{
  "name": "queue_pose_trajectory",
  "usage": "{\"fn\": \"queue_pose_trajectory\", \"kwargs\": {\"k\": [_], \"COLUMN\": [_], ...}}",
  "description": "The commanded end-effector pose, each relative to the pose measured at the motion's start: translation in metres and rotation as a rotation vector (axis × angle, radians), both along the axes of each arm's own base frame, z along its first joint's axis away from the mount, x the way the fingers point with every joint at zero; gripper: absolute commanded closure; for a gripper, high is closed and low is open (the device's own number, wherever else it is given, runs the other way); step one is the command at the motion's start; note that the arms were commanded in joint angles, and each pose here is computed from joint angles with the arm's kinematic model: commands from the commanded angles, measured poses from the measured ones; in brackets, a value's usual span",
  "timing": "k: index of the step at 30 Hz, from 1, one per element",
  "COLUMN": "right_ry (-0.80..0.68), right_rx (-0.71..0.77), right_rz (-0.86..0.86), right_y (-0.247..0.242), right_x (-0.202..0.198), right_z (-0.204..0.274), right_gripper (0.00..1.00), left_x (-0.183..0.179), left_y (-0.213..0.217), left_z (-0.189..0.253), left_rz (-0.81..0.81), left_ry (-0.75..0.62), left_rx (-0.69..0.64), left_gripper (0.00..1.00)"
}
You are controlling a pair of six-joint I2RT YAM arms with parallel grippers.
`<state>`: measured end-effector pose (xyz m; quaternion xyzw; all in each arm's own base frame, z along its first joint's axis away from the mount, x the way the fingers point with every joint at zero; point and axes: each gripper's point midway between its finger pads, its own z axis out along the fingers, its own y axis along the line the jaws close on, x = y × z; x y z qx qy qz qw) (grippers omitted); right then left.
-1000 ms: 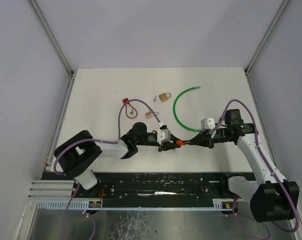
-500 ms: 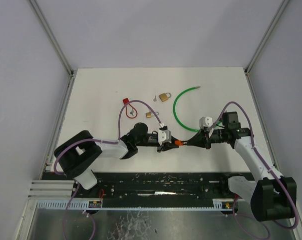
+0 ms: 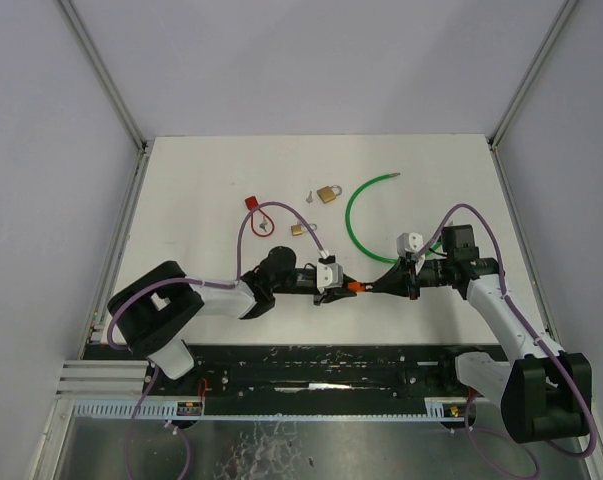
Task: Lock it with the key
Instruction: Lock the lock.
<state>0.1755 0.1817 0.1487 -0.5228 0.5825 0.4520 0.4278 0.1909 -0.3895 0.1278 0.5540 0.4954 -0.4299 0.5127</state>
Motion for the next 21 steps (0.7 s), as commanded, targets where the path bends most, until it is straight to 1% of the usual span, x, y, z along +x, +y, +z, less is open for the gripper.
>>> {"fn": "queue_pose_trajectory", "kwargs": {"k": [1,4,7,10,12,21], "right_ry": [-0.035,-0.066,-0.121,-0.172,-0.205,-0.213], "right_rx": [0.107,0.074,0.040,0.012,0.001,-0.008], "right_rz": [0.069,0.053,0.046,0.039,0.035,0.041], "right_y": [0.010,0.007,0.005,0.003,0.002,0.003], "right_x": [-0.006,-0.002,0.002,0.006,0.009,0.008], "right_z": [0.031,0.022,0.015,0.009,0.007,0.001], "right_gripper": [1.00,1.00,1.00,1.00,1.00,1.00], "left_x": [0.005,-0.002,-0.017,-0.030,-0.033,-0.036], "left_y": [-0.011,-0.011,-0.013,-0.015,-0.016,-0.017], "left_z": [0.029,0.030,0.027,0.021,0.018,0.019], "left_rz": [0.014,-0.026,-0.120,-0.211,-0.240,-0.258], "left_ry": [-0.108,-0.112,-0.106,-0.081,-0.067,-0.060], "left_rx": [-0.072,-0.078,-0.076,-0.051,-0.036,-0.038], "left_gripper": [0.99,0.99,0.99,0.99,0.99,0.99]}}
